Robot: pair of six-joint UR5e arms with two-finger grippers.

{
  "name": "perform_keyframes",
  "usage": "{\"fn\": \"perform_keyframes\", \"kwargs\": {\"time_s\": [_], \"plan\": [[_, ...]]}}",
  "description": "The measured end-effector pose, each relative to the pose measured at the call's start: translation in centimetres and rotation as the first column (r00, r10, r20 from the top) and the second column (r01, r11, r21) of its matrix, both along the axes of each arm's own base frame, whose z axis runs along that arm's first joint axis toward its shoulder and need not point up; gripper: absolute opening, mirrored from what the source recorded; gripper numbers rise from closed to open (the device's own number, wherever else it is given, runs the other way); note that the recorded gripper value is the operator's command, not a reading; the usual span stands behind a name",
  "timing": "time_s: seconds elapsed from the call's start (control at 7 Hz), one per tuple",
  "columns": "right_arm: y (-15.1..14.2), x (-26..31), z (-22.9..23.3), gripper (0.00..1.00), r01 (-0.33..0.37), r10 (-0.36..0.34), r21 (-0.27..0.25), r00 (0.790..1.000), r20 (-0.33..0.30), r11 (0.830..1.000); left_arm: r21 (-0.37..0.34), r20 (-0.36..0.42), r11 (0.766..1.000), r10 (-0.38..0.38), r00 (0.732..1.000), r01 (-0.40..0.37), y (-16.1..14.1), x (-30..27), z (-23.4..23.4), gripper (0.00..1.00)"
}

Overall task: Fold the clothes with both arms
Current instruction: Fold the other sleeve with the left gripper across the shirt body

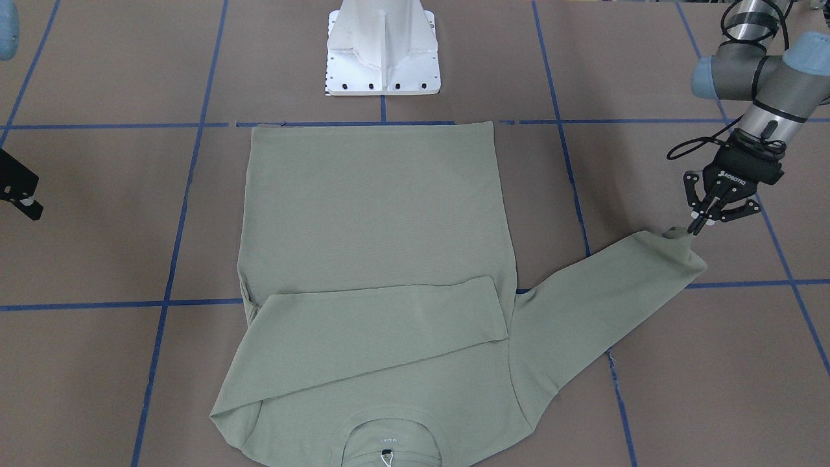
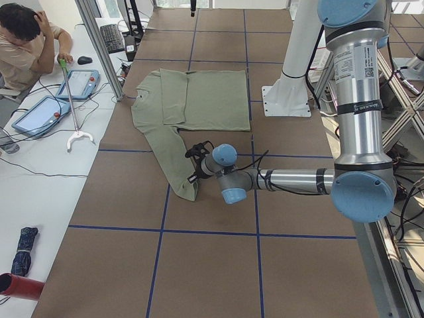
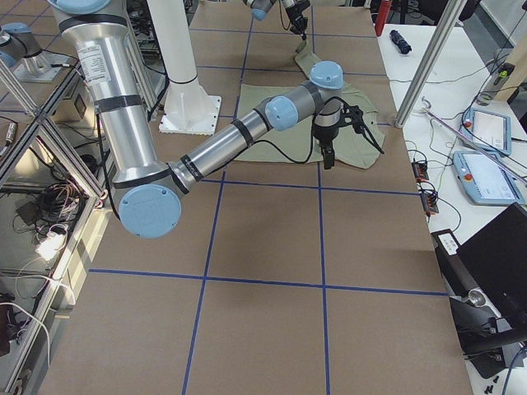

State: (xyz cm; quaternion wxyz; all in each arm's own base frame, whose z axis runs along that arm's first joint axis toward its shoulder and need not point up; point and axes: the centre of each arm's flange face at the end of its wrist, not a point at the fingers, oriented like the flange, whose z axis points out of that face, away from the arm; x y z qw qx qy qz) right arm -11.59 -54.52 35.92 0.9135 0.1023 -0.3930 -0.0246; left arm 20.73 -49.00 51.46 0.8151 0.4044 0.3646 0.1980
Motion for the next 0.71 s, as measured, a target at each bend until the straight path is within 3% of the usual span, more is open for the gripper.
{"fn": "perform_keyframes", "kwargs": {"time_s": [0.43, 0.71], "plan": [[0.0, 0.0, 0.0, 1.0, -0.001, 0.001, -0.001, 1.0, 0.0, 1.0, -0.144, -0.164, 0.985, -0.115, 0.98, 0.091, -10.2, 6.4, -19.5, 0.0], [0.0, 0.0, 0.1, 1.0, -0.004, 0.004, -0.006, 1.0, 0.001, 1.0, -0.248, -0.318, 0.967, -0.131, 0.939, 0.051, -12.0, 15.5, -33.3, 0.0]]}}
